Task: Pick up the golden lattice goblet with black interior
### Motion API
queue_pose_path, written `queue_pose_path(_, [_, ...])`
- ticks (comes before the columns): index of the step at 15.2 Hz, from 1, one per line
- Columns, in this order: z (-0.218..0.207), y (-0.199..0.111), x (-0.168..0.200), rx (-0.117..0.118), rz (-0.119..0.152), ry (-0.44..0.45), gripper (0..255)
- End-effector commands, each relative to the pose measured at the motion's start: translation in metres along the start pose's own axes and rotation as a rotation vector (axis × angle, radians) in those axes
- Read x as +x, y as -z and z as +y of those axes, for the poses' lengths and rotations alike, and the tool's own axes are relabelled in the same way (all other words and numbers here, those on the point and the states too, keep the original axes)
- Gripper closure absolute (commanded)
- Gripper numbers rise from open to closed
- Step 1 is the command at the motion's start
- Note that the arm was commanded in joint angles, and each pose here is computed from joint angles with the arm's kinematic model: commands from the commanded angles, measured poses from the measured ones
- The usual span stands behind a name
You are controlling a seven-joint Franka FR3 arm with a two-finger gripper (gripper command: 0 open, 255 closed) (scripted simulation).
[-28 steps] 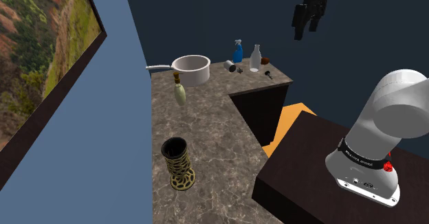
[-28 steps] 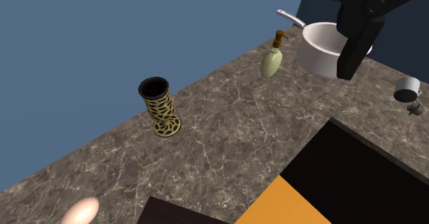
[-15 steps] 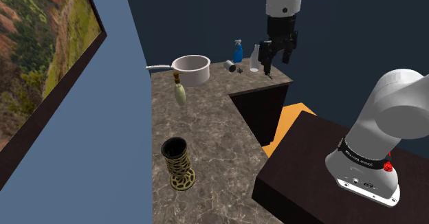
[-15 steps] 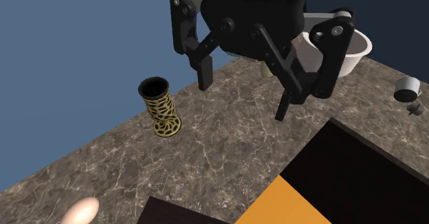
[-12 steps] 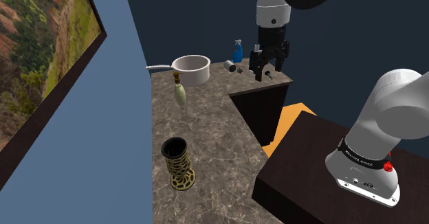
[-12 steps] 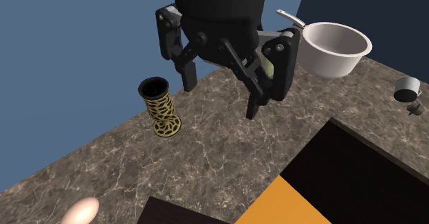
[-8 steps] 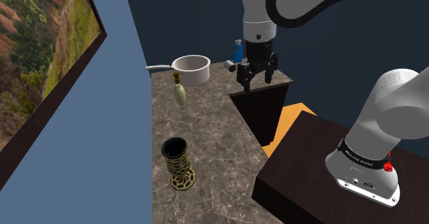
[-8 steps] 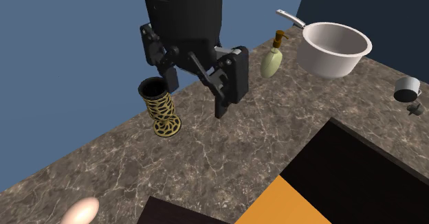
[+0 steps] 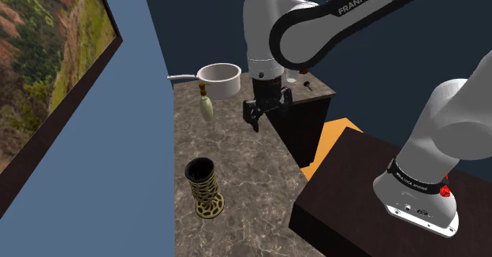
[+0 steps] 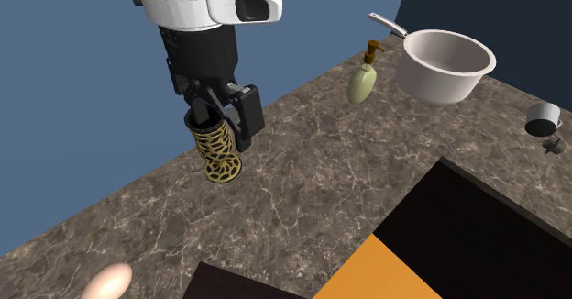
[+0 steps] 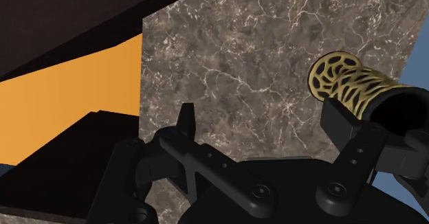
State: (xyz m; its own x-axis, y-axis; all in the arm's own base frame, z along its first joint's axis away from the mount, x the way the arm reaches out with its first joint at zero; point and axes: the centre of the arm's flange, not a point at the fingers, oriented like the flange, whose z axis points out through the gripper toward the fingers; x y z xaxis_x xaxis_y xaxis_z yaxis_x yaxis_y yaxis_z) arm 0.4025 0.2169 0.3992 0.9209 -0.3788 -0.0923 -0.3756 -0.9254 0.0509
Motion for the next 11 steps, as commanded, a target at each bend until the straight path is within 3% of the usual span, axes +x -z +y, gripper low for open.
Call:
queue_pose_path(1, [-0.024,-0.013,0.002,0.006,-0.006,-0.02,0])
queue_pose_path(11, [-0.132,-0.081,0.024,0.024,-0.031,-0.108,0])
